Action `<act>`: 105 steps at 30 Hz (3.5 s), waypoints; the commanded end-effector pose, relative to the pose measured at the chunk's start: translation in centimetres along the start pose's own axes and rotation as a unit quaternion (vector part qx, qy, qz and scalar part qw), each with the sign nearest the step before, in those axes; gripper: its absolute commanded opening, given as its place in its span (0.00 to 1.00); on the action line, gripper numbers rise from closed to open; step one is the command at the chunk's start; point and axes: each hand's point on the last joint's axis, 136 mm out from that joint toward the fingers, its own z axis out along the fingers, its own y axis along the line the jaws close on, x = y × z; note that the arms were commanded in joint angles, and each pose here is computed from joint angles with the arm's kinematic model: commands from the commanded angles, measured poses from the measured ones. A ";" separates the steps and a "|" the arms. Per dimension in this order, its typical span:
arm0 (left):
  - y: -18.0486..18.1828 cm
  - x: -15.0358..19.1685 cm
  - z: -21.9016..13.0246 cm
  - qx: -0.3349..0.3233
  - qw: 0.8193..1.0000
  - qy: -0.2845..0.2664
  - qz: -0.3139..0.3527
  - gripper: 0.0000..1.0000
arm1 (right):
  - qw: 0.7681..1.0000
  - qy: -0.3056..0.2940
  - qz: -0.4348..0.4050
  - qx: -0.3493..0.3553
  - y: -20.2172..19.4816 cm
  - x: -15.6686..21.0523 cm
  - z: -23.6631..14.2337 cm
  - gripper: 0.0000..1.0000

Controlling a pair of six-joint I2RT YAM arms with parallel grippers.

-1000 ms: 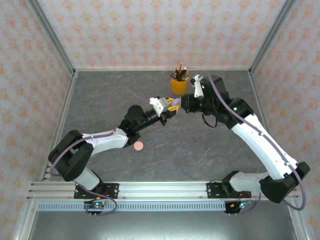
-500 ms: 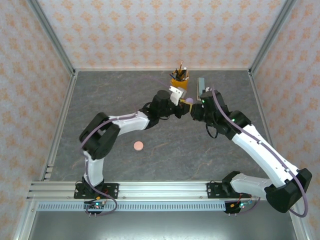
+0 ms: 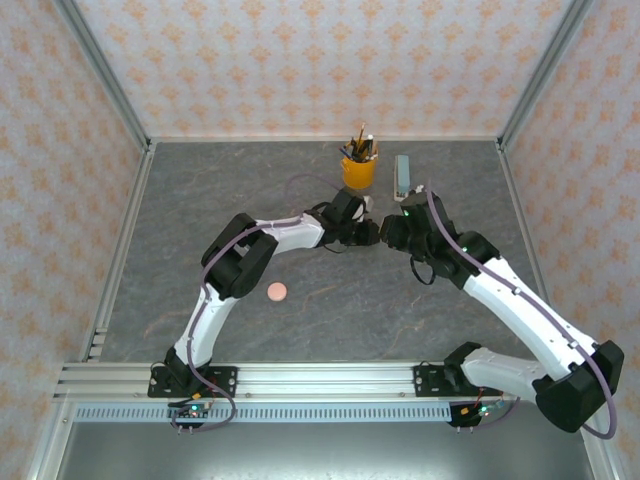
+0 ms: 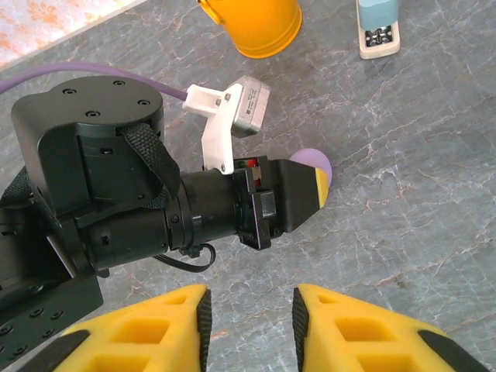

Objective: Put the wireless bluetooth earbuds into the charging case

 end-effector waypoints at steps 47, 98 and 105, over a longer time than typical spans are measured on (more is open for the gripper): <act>7.2 -3.0 -39.0 -0.355 0.853 -0.383 -0.008 1.00 | 0.996 0.072 -0.040 0.021 4.1 5.5 3.4 0.99; 19.0 -0.1 -46.2 -0.347 0.779 -0.444 -0.275 1.00 | 0.951 0.228 -0.150 0.143 16.3 25.1 17.8 0.77; 18.9 0.0 -46.5 -0.354 0.778 -0.440 -0.275 1.00 | 0.950 0.230 -0.150 0.148 16.1 25.4 17.7 0.73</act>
